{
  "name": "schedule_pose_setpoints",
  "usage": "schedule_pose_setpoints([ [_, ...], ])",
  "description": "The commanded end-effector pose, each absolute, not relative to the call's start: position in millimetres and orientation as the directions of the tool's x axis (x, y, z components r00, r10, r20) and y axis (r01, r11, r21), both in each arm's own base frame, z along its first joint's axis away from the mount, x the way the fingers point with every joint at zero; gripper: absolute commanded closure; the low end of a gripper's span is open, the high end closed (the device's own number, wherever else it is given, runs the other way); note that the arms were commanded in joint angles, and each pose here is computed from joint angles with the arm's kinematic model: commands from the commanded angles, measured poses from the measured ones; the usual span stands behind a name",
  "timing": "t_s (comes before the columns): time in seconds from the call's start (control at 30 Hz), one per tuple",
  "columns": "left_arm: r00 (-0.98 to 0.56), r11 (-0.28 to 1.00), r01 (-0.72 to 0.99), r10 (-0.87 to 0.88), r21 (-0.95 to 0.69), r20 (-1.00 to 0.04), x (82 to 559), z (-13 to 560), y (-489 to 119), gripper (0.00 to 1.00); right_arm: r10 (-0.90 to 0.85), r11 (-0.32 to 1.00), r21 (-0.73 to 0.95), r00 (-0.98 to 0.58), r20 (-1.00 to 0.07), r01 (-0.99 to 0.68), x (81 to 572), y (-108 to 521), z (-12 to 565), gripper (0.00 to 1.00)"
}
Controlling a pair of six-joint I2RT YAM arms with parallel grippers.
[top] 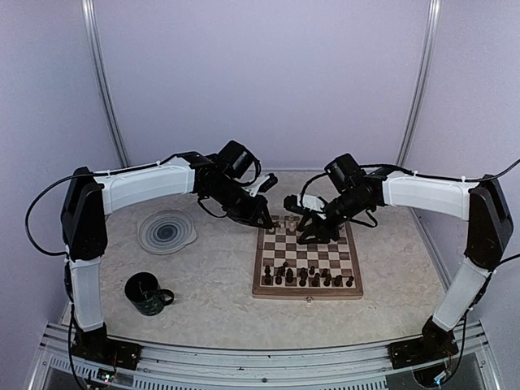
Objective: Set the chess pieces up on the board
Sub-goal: Pass from the left arm to the right
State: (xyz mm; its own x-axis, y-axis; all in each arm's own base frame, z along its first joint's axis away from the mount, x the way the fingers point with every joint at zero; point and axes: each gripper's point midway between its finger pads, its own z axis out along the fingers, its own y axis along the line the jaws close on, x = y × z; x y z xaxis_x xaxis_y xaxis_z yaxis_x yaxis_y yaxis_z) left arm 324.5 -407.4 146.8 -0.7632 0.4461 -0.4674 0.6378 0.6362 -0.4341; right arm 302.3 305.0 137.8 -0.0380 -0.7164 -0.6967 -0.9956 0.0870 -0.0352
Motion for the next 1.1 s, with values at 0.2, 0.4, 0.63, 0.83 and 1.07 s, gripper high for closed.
schedule_pose_setpoints([
  [0.2, -0.768, 0.492, 0.641, 0.423, -0.589, -0.481, 305.7, 175.2, -438.2, 0.90, -0.780, 0.042, -0.280, 0.144, -0.609, -0.959, 305.1, 339.5, 162.4, 0.56],
  [0.4, -0.769, 0.471, 0.638, 0.429, -0.609, -0.473, 299.0, 174.9, -442.5, 0.90, -0.790, 0.037, -0.319, 0.168, -0.590, -0.947, 304.1, 350.2, 161.9, 0.56],
  [0.63, -0.770, 0.464, 0.636, 0.434, -0.616, -0.468, 294.4, 173.0, -443.2, 0.90, -0.800, 0.037, -0.361, 0.189, -0.569, -0.932, 302.0, 361.0, 163.1, 0.59],
  [0.83, -0.774, 0.459, 0.630, 0.435, -0.627, -0.460, 291.1, 171.5, -442.3, 0.90, -0.794, 0.067, -0.388, 0.186, -0.578, -0.919, 306.4, 363.7, 169.8, 0.59],
  [1.07, -0.787, 0.399, 0.612, 0.400, -0.683, -0.471, 288.4, 182.0, -445.2, 0.90, -0.658, -0.013, -0.407, 0.314, -0.685, -0.913, 272.7, 369.8, 204.5, 0.58],
])
